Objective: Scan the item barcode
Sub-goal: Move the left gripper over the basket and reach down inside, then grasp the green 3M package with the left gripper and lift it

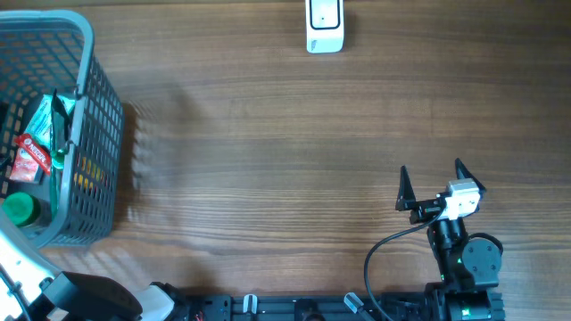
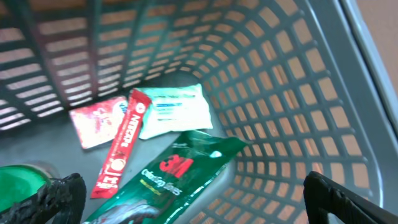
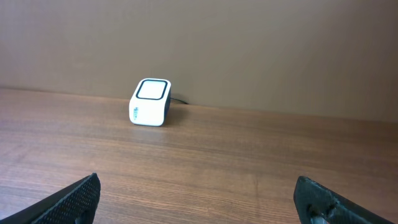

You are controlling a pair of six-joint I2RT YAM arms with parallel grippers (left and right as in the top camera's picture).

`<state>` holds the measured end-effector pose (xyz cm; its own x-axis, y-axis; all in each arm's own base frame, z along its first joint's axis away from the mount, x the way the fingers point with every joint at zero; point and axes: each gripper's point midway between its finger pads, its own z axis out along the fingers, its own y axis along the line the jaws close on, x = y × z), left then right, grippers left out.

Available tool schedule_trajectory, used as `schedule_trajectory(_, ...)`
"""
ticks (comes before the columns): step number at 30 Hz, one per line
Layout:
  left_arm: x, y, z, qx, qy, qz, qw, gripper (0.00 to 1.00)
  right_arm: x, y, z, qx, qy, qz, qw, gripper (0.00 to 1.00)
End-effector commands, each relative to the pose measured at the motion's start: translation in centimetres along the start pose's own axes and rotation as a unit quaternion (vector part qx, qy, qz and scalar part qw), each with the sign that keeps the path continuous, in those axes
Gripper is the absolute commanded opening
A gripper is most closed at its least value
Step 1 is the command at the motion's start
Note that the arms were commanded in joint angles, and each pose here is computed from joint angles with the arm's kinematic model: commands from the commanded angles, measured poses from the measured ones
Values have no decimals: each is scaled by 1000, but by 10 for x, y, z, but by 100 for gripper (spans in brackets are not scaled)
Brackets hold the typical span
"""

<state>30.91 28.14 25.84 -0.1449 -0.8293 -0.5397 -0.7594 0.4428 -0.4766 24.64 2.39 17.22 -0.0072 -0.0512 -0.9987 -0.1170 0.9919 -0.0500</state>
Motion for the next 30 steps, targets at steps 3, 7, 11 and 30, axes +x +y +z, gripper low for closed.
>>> schedule_trajectory(3,9,-7,-3,23,27,29,999,100,0,-1,0,5,0,-5,1000,100)
schedule_trajectory(7,26,22,-6,-54,53,-32,997,100,0,-1,0,5,0,-5,1000,100)
schedule_trajectory(11,34,31,-10,-78,65,-42,994,100,0,-1,0,5,0,-5,1000,100)
schedule_trajectory(30,66,-18,68,60,136,274,950,100,0,-1,0,5,0,-5,1000,100)
